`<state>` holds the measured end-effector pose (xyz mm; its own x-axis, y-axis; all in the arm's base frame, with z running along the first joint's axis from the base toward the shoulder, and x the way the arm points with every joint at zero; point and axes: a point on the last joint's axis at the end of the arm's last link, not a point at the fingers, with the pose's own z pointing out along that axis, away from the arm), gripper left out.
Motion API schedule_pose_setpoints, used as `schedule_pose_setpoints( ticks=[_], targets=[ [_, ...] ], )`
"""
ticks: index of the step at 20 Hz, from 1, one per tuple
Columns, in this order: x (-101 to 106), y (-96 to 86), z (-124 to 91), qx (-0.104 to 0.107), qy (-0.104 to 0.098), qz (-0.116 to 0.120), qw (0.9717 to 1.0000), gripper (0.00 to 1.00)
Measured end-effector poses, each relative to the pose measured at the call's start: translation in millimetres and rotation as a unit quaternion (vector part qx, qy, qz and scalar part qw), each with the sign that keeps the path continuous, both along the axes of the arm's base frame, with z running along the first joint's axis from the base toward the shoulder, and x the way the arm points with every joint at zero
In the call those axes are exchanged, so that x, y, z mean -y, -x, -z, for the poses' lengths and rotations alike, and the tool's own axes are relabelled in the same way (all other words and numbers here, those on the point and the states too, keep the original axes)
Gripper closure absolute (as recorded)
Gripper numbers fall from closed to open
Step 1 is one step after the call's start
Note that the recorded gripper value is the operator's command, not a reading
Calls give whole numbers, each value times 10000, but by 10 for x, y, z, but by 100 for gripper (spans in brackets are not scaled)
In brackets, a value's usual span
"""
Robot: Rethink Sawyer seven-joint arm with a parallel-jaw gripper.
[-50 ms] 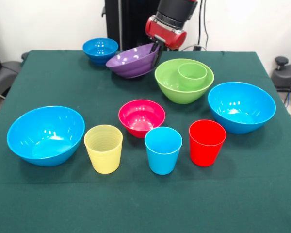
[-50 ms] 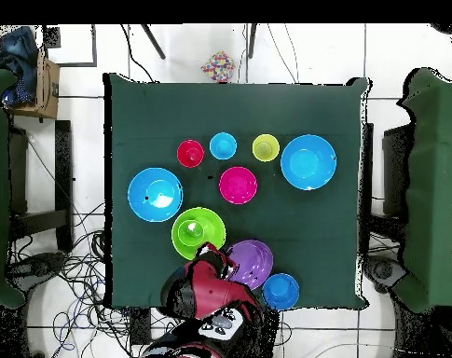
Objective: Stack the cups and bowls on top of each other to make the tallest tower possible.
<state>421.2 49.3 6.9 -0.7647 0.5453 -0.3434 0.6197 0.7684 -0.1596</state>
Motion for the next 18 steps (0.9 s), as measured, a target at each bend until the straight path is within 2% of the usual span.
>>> schedule_pose_setpoints(
  ticks=[12,16,18],
  targets=[
    [-17,-57,-32,65,7,148,9999,100],
    [-37,-106,-146,32,-49,221,9997,100],
    [-53,-140,-273,-96,-108,341,9993,100]
  ],
)
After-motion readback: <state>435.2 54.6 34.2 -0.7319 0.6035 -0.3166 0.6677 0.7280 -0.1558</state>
